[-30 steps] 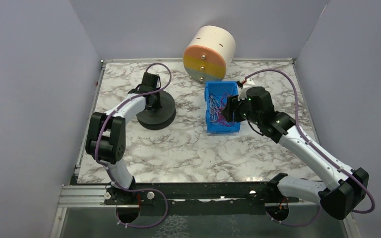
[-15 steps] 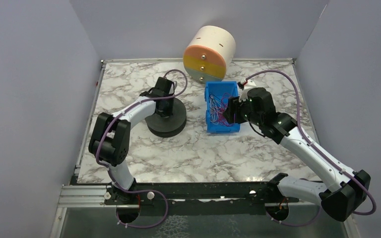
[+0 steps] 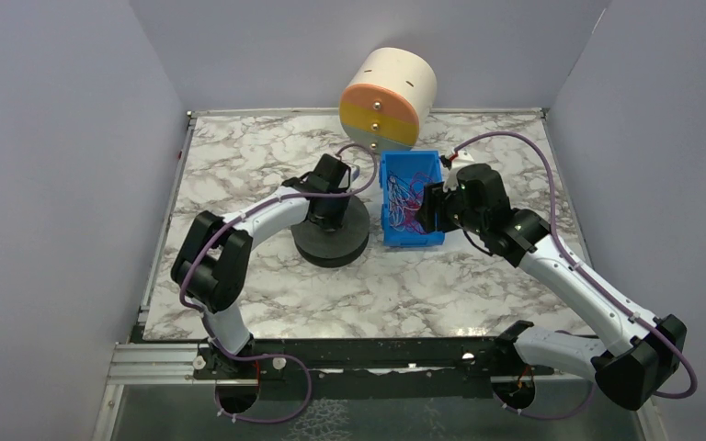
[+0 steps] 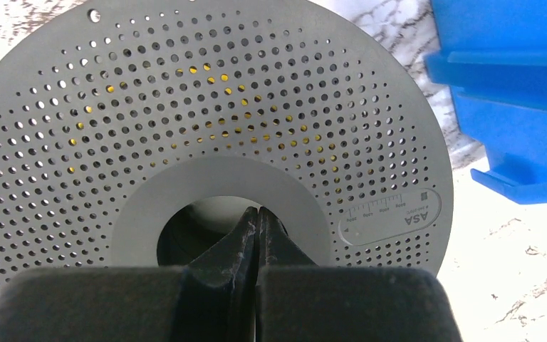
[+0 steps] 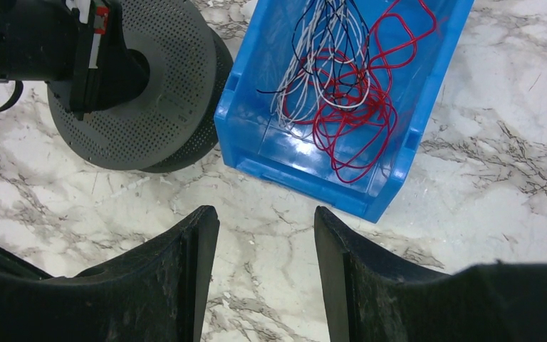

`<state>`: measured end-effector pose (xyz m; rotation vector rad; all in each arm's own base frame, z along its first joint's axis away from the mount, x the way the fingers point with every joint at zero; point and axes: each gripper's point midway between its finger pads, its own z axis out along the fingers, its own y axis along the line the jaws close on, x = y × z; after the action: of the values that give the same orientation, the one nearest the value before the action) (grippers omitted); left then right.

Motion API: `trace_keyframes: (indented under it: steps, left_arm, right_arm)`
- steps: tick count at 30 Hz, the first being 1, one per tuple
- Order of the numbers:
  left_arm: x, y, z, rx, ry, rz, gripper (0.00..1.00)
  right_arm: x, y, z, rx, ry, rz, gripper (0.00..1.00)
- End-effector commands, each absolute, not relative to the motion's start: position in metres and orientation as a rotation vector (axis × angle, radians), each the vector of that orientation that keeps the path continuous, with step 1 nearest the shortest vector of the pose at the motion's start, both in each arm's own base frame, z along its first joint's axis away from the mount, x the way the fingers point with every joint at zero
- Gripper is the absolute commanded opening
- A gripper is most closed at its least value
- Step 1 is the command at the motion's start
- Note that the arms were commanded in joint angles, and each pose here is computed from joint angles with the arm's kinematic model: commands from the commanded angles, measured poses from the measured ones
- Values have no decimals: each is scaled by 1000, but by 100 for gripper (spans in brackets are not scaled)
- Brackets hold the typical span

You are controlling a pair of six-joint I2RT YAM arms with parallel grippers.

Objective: Wrap the cables

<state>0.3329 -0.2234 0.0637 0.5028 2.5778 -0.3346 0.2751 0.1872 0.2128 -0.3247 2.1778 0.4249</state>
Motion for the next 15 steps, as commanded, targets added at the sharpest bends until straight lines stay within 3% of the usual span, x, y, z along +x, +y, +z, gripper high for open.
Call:
trace_keyframes:
  steps: [1,9,15]
  left_arm:
    - [321,-230,72,542,2570,-349,0]
    - [330,-215,110,496,2476,-259,29]
    - [331,-207,146,444,2387,-248,41]
  right_arm:
    - [279,184,213,-310,2180,388,57]
    - [292,186,219,-280,2193,346,57]
    - [303,188,208,-247,2195,323,57]
